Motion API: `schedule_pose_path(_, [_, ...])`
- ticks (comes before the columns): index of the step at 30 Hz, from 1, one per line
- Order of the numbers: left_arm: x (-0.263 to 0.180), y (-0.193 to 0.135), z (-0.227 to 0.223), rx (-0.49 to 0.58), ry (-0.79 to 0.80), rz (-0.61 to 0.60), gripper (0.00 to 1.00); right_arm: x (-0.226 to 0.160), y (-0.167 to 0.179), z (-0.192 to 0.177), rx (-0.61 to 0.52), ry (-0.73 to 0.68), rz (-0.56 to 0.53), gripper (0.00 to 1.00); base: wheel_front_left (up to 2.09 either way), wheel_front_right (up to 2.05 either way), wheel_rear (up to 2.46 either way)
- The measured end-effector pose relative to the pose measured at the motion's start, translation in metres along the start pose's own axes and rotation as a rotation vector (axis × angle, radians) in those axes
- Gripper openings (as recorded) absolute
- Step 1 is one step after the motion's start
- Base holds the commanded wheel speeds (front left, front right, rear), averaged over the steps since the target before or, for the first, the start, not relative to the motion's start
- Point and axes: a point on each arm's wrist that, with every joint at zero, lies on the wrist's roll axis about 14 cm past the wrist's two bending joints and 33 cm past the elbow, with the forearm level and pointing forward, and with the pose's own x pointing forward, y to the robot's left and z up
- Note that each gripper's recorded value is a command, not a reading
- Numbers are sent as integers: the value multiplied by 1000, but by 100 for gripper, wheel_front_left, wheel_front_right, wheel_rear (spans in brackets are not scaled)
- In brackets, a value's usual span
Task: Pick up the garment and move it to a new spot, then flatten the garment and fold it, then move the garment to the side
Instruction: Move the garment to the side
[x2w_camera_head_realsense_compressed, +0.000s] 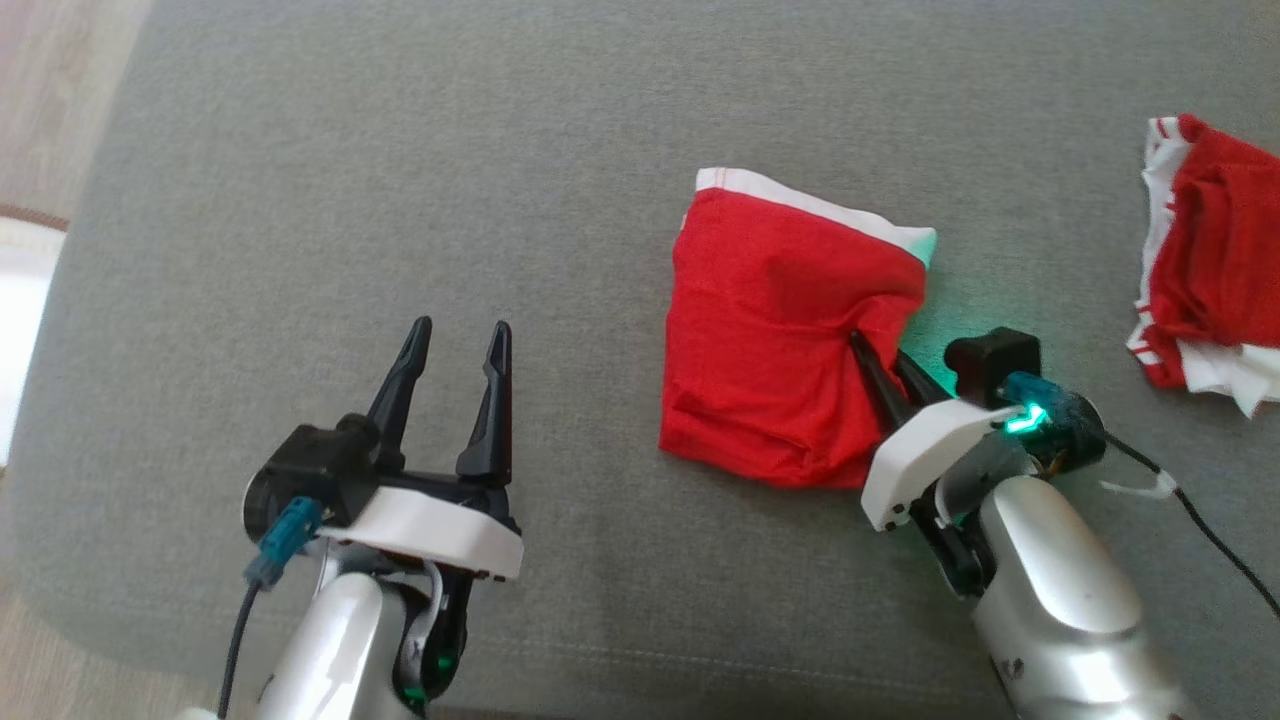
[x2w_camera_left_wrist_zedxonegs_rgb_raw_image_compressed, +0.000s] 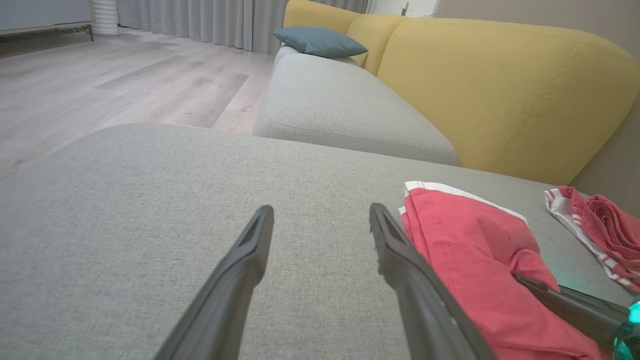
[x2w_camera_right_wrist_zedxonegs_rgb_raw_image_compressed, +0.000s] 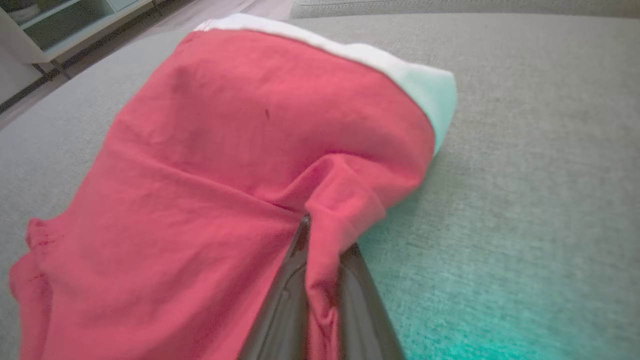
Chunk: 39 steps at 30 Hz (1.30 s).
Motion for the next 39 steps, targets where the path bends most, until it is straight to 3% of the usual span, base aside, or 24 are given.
schedule_pose_path(8, [7,-17,4,3,-17,-53,100,-19,-36,10,-215,-26,-80,0,0,0,0])
schedule_pose_path(15, [13,-32,11,2,-41,-103,100,-50,-85,48,-477,-76,-150,0,0,0,0])
schedule_pose_path(18, [15,-40,12,-2,-45,-129,100,-68,-113,61,-561,-57,-197,0,0,0,0])
schedule_pose_path(19, [17,-45,12,-5,-44,-141,100,-83,-138,69,-596,-33,-243,0,0,0,0])
schedule_pose_path(29, [25,-49,-9,-19,10,-162,100,-120,-244,89,-662,130,-441,0,0,0,0])
schedule_pose_path(39, [43,-42,-21,-18,30,-149,100,-120,-300,70,-629,298,-567,0,0,0,0])
